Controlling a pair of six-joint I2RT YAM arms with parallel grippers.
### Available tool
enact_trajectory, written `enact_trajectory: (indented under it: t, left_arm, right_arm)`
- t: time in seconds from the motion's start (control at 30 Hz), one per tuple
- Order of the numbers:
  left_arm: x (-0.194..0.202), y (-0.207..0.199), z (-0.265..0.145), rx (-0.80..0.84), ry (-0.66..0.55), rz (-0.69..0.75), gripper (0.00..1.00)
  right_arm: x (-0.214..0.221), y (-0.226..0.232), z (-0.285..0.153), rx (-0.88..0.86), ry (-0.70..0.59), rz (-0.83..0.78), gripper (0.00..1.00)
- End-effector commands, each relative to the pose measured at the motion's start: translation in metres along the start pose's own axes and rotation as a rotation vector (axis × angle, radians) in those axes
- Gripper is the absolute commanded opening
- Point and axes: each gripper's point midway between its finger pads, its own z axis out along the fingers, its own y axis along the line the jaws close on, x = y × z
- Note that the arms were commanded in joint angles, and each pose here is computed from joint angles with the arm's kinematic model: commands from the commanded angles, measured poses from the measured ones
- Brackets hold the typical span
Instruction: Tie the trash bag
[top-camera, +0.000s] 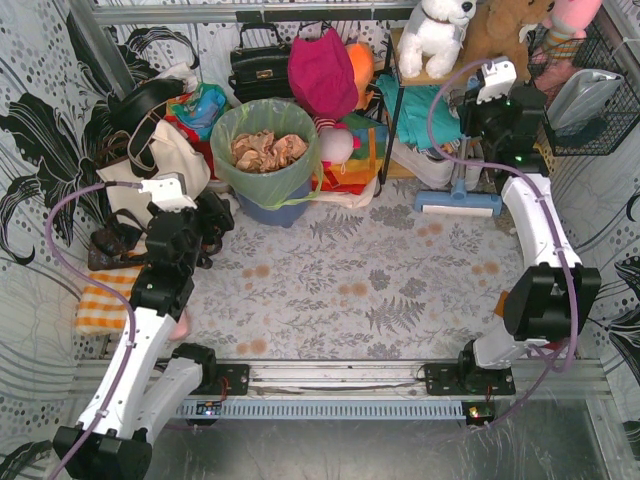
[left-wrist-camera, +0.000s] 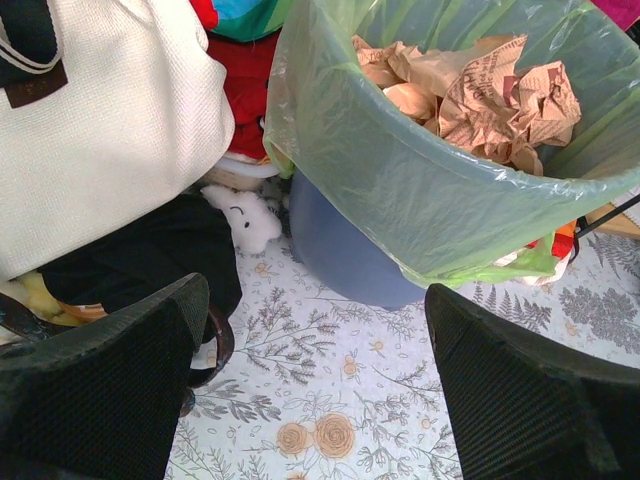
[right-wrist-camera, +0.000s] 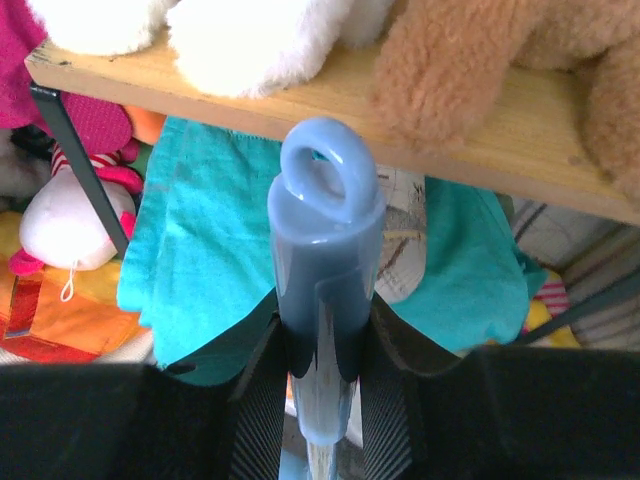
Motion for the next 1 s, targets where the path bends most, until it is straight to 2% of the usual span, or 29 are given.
enact_trajectory:
  t: [0.0, 0.07, 0.27, 0.47, 0.7, 0.87, 0.97]
  left_arm:
    - [-0.007, -0.003, 0.005, 0.021, -0.035, 0.003, 0.98]
    - [-0.007, -0.005, 0.004, 0.027, -0.033, 0.003, 0.98]
    - [-0.007, -0.006, 0.006, 0.035, -0.029, 0.005, 0.98]
    - [-0.007, -0.005, 0.006, 0.032, -0.031, 0.006, 0.98]
    - [-0.008, -0.005, 0.005, 0.028, -0.036, 0.007, 0.98]
    - [-0.01, -0.004, 0.004, 0.025, -0.043, 0.006, 0.98]
    - [-0.01, -0.003, 0.003, 0.018, -0.044, 0.002, 0.98]
  right_arm:
    - [-0.034, 0.02, 0.012, -0.203, -0.153, -0.077, 0.03]
    - [-0.025, 0.022, 0.018, -0.232, -0.137, -0.093, 0.07]
    - [-0.012, 0.005, 0.031, -0.141, -0.11, -0.084, 0.4]
    - [-0.014, -0.025, 0.027, 0.036, -0.122, -0.083, 0.54]
    - [-0.047, -0.046, 0.006, 0.167, -0.196, -0.093, 0.73]
    - [-0.079, -0.05, -0.018, 0.209, -0.253, -0.053, 0.81]
    - [-0.091, -0.036, -0.029, 0.133, -0.244, -0.007, 0.83]
